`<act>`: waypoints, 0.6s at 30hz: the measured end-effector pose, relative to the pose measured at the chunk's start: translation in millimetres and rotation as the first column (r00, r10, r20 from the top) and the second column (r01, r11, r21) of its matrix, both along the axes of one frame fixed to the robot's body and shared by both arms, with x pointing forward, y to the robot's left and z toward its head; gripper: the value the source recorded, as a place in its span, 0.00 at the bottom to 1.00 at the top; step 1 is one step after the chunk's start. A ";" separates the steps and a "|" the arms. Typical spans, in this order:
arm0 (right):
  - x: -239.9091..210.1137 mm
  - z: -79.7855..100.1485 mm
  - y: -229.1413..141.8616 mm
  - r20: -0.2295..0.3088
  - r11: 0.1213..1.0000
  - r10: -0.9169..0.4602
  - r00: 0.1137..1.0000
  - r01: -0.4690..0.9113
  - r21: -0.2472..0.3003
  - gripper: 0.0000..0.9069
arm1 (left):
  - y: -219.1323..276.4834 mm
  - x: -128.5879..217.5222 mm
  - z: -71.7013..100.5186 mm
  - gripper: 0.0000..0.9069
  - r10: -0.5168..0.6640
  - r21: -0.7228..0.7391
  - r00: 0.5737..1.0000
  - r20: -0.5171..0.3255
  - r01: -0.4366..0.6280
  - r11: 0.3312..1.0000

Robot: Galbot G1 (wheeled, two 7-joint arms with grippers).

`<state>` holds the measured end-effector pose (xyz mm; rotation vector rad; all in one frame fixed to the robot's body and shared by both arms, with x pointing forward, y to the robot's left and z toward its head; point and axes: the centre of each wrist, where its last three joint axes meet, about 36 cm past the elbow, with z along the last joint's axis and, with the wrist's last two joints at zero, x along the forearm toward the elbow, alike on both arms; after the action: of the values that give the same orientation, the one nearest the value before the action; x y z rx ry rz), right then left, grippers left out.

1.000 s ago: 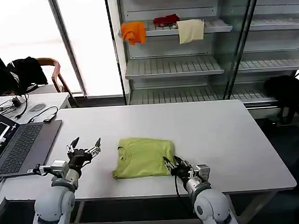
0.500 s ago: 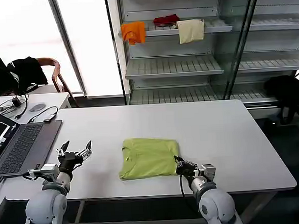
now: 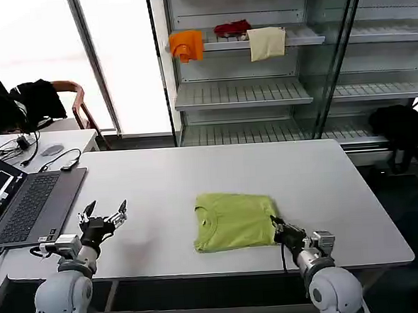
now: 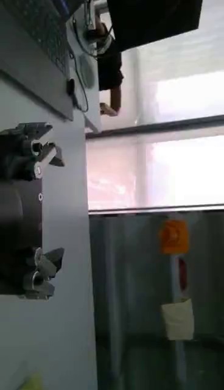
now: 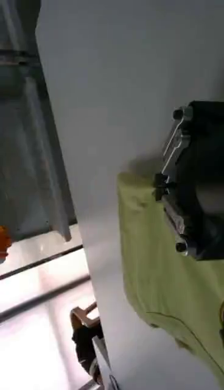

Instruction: Fold and organize the clothes.

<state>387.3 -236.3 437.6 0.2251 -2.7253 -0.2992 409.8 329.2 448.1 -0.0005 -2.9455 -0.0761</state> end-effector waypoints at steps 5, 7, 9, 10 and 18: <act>-8.4 3.1 -8.0 0.031 0.998 0.008 1.000 -0.006 -0.057 1.00 | -2.5 -3.5 -0.5 1.00 -0.009 -0.017 1.000 0.008 0.009 1.000; -12.4 5.2 -11.4 0.051 0.996 0.005 0.999 0.000 -0.088 1.00 | -2.9 -5.5 -0.7 1.00 -0.010 -0.020 1.000 0.012 0.010 1.000; -16.1 8.2 -14.6 0.072 0.993 0.004 0.997 0.005 -0.120 1.00 | -3.1 -7.6 -1.0 1.00 -0.010 -0.024 1.000 0.014 0.010 1.000; -17.9 9.9 -16.9 0.083 0.990 0.002 0.997 0.010 -0.138 1.00 | -3.3 -8.8 -1.0 1.00 -0.010 -0.027 1.000 0.017 0.011 1.000; -26.8 14.4 -44.8 0.146 0.953 -0.009 0.989 0.052 -0.298 1.00 | -8.0 -20.0 -4.5 1.00 -0.032 -0.087 0.999 0.038 0.035 0.996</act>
<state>360.5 -281.1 452.0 0.1222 -2.8703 0.1331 389.8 321.3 443.6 -0.0612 -2.9827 0.0484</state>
